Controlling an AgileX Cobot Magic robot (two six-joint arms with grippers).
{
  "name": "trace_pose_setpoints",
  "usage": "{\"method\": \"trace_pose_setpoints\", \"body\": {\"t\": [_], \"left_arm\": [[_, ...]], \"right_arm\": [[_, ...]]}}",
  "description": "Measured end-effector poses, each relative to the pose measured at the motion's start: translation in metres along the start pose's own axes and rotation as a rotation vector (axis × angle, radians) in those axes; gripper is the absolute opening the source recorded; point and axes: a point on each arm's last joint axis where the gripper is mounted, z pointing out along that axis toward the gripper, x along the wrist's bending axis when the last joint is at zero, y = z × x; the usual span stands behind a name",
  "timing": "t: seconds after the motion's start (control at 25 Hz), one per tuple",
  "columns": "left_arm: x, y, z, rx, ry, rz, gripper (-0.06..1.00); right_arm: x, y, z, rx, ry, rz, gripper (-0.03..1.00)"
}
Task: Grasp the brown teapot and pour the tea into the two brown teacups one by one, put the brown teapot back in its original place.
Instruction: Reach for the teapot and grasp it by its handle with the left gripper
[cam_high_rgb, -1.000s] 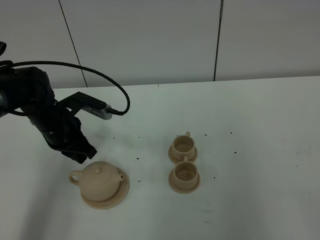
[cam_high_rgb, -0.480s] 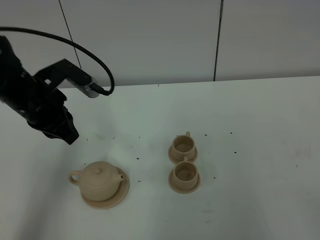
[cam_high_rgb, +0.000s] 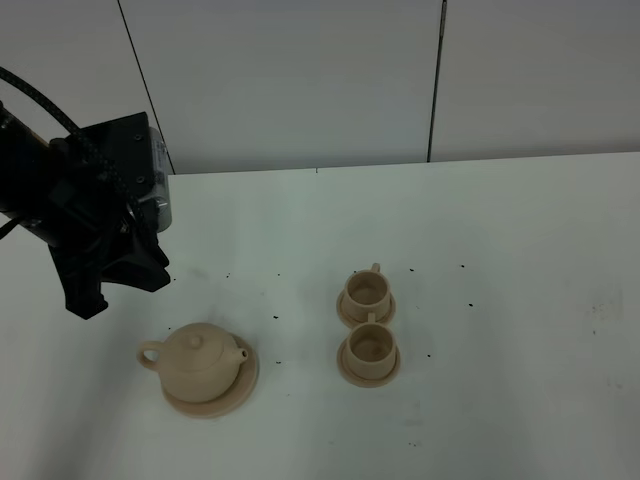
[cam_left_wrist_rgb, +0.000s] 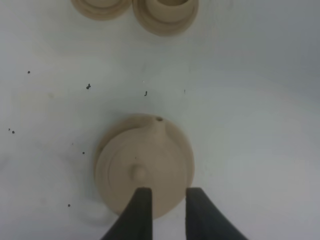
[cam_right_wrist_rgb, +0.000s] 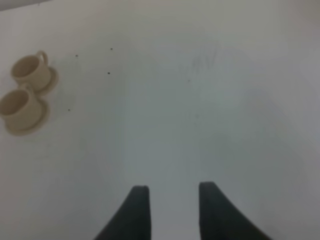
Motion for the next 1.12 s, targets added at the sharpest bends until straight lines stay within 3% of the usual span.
{"method": "trace_pose_setpoints", "body": {"t": [0.64, 0.8, 1.12], "left_arm": [[0.001, -0.001, 0.000, 0.014, 0.006, 0.014, 0.24], [0.007, -0.009, 0.004, 0.096, 0.036, 0.040, 0.24], [0.014, -0.012, 0.035, 0.287, -0.031, 0.162, 0.24]], "right_arm": [[0.002, 0.000, 0.000, 0.000, 0.018, 0.010, 0.24], [0.002, 0.000, 0.000, 0.000, 0.018, 0.010, 0.24], [0.004, 0.000, 0.000, -0.001, 0.044, 0.024, 0.24]]}}
